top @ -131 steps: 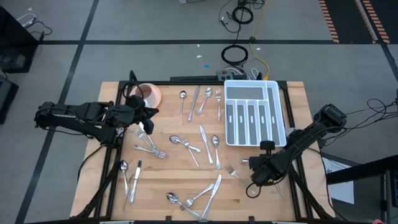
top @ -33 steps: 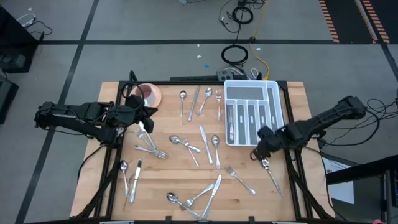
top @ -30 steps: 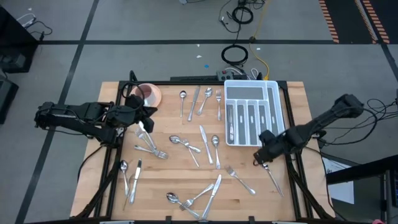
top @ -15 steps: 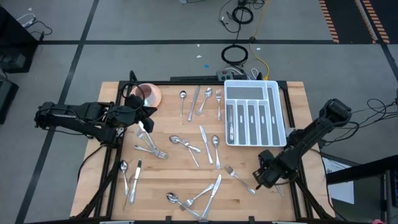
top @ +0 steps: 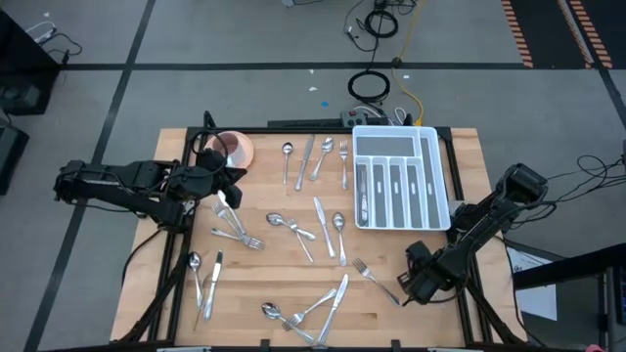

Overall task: Sort silverware
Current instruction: Put the silver spoon into the silverware rack

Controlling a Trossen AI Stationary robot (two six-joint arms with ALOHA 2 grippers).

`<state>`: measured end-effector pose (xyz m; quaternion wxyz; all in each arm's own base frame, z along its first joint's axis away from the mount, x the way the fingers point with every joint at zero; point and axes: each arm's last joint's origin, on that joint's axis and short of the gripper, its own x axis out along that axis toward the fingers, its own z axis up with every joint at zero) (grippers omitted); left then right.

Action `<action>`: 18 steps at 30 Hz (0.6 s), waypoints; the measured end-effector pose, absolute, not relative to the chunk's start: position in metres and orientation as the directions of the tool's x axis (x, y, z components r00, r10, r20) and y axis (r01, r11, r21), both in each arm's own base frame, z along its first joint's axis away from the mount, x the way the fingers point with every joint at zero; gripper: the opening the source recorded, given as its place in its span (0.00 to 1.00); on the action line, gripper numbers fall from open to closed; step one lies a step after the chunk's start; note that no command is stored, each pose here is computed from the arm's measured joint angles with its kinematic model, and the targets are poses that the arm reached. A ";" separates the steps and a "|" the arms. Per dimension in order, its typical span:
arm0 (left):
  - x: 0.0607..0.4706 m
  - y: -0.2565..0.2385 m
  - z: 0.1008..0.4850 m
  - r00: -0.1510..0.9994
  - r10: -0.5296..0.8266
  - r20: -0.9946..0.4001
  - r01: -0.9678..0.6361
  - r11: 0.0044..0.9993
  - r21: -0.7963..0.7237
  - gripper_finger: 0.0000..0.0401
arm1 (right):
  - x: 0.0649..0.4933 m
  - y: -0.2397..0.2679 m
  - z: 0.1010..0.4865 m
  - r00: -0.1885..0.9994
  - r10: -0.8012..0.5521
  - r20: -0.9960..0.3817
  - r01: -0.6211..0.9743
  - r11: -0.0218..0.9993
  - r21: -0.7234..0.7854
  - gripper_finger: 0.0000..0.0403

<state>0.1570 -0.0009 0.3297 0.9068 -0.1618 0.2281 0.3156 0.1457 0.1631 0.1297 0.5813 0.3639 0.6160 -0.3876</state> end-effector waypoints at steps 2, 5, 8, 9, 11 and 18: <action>0.157 -0.001 0.330 0.697 0.498 -0.516 -0.640 0.756 -0.134 0.02 | 0.147 0.163 0.130 -0.053 0.008 -0.999 0.905 0.424 -0.045 0.14; 0.157 -0.001 0.330 0.697 0.498 -0.516 -0.639 0.758 -0.131 0.02 | 0.148 0.164 0.130 -0.052 0.017 -0.999 0.915 0.401 -0.040 0.03; 0.157 -0.001 0.330 0.697 0.498 -0.516 -0.639 0.758 -0.131 0.02 | 0.149 0.163 0.130 -0.054 0.029 -0.998 0.926 0.375 -0.039 0.02; 0.157 -0.001 0.330 0.697 0.498 -0.516 -0.639 0.758 -0.132 0.02 | 0.150 0.164 0.132 -0.053 0.031 -0.998 0.926 0.375 -0.037 0.01; 0.157 -0.001 0.330 0.697 0.497 -0.516 -0.638 0.758 -0.132 0.02 | 0.153 0.166 0.136 -0.043 0.034 -0.999 0.928 0.372 -0.027 0.01; 0.158 -0.001 0.329 0.694 0.496 -0.521 -0.638 0.759 -0.128 0.02 | 0.173 0.178 0.165 0.085 0.017 -0.996 0.937 0.338 0.085 0.00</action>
